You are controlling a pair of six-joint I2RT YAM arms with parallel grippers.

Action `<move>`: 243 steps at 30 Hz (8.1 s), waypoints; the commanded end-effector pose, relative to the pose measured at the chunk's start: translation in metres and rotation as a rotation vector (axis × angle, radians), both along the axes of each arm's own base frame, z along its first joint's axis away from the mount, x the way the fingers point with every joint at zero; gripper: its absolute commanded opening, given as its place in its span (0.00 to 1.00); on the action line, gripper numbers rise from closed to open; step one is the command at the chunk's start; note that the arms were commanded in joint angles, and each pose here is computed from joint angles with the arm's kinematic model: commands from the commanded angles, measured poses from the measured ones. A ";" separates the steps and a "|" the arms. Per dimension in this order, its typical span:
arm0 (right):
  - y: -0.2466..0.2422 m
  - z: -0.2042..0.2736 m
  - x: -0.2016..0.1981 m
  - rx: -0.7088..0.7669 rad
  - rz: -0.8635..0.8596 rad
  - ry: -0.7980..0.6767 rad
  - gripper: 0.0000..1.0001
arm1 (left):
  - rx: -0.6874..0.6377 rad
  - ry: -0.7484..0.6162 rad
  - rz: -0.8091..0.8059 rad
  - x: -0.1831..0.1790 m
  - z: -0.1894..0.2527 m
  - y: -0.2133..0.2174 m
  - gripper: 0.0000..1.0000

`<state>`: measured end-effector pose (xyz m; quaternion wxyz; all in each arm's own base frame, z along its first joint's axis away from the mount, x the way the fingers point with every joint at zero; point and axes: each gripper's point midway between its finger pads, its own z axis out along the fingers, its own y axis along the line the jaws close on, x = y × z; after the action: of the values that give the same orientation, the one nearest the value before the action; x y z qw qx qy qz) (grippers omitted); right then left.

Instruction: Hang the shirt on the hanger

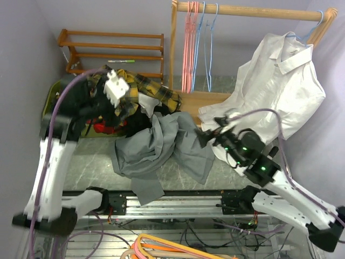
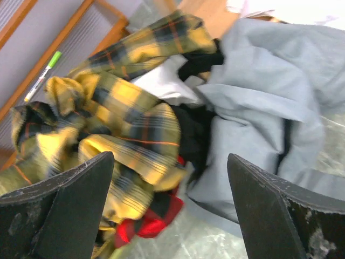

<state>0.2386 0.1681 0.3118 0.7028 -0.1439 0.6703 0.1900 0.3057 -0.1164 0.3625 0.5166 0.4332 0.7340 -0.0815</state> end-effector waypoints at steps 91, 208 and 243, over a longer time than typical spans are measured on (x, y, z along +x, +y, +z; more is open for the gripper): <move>-0.125 -0.220 0.080 0.330 -0.764 0.742 0.00 | 0.366 0.239 -0.396 -0.083 -0.191 -0.112 0.97; -0.059 -0.148 0.124 0.700 -0.066 0.716 0.16 | 0.155 0.065 0.096 0.117 -0.150 -0.119 0.51; -0.017 0.194 0.184 0.375 -0.072 0.165 0.61 | -0.299 0.274 0.193 0.024 -0.104 -0.117 0.98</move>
<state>0.4107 0.1281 0.5293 0.6933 0.0372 0.6403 0.3287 0.3127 -0.2174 0.2371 0.4375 0.2988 0.8309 -0.1698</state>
